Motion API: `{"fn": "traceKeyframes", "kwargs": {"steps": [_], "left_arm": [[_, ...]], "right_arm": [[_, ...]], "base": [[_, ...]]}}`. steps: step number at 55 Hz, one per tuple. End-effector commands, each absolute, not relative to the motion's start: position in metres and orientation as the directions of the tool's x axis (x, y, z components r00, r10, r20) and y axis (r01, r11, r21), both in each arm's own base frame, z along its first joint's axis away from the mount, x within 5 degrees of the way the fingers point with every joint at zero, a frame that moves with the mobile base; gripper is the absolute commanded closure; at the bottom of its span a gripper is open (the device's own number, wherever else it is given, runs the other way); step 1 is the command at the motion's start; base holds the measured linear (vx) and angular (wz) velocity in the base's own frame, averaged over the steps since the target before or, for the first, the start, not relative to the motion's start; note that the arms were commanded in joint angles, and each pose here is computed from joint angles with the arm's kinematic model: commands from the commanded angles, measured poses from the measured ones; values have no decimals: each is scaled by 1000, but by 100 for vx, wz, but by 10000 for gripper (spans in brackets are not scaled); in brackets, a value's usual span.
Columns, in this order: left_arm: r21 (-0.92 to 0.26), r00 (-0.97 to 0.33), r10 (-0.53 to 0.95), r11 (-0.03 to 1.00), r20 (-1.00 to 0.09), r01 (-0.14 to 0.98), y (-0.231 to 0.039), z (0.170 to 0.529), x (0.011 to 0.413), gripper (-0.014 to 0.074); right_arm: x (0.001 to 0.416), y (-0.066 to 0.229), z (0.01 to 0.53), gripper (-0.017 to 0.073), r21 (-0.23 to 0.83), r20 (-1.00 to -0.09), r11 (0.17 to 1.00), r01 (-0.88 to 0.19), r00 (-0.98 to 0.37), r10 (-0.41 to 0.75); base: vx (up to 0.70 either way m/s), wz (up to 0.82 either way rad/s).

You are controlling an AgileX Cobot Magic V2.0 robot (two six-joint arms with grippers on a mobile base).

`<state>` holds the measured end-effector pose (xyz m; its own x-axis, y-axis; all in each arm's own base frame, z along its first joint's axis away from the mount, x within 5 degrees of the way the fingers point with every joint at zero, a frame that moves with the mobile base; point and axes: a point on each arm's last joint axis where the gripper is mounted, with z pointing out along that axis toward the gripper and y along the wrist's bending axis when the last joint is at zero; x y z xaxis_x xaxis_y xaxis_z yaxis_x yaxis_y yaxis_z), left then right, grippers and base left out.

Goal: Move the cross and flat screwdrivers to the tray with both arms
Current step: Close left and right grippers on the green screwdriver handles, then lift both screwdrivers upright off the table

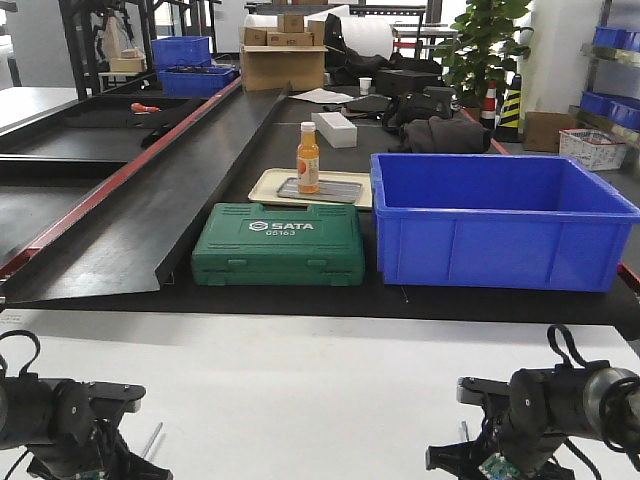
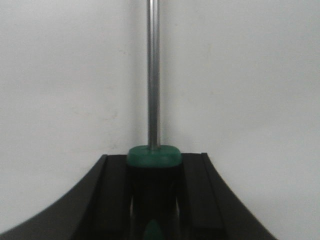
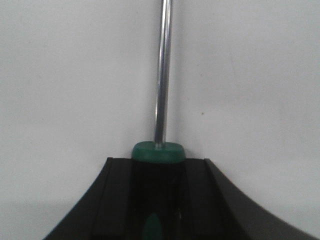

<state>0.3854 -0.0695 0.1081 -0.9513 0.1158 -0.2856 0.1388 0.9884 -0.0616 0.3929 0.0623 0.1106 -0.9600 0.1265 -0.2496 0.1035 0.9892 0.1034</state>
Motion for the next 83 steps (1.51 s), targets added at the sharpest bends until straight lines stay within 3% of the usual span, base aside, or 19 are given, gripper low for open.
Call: {"fn": "traceKeyframes", "kwargs": {"steps": [1, 11, 19, 36, 47, 53, 66, 77, 83], "left_arm": [[-91, -942, 81, 989, -326, 117, -74, 124, 388, 599], [-92, -935, 80, 989, -346, 118, -74, 130, 389, 598], [-92, -912, 78, 988, -404, 126, -73, 153, 388, 597], [-91, -708, 67, 979, -703, 182, -76, 267, 358, 596], [-90, -515, 25, 976, -857, 198, -66, 332, 302, 596], [-89, -443, 12, 975, -896, 205, -59, 354, 269, 596], [-85, -327, -10, 973, -945, 216, -47, 373, 210, 596], [-102, -306, -33, 972, -952, 213, -39, 349, 172, 595], [-114, -285, -50, 971, -957, 212, -36, 339, 156, 594]], "right_arm": [[394, 62, 128, 539, 102, -267, 992, 79, -958, 104], [392, 62, 139, 573, 86, -286, 996, 3, -958, 28], [389, 62, 172, 571, 76, -372, 995, -62, -928, -30], [357, 57, 296, 570, 71, -680, 990, -124, -732, -43], [311, 50, 363, 570, 57, -826, 987, -151, -562, -38], [281, 46, 369, 570, 71, -865, 986, -149, -502, -13], [218, 38, 364, 570, 90, -914, 981, -171, -406, 13], [192, 39, 364, 570, 125, -927, 969, -214, -374, 37], [186, 41, 368, 570, 57, -943, 961, -271, -331, -37]], "base": [[0, 0], [0, 0], [0, 0], [0, 0], [0, 0], [0, 0], [0, 0], [0, 0], [0, 0]]}}
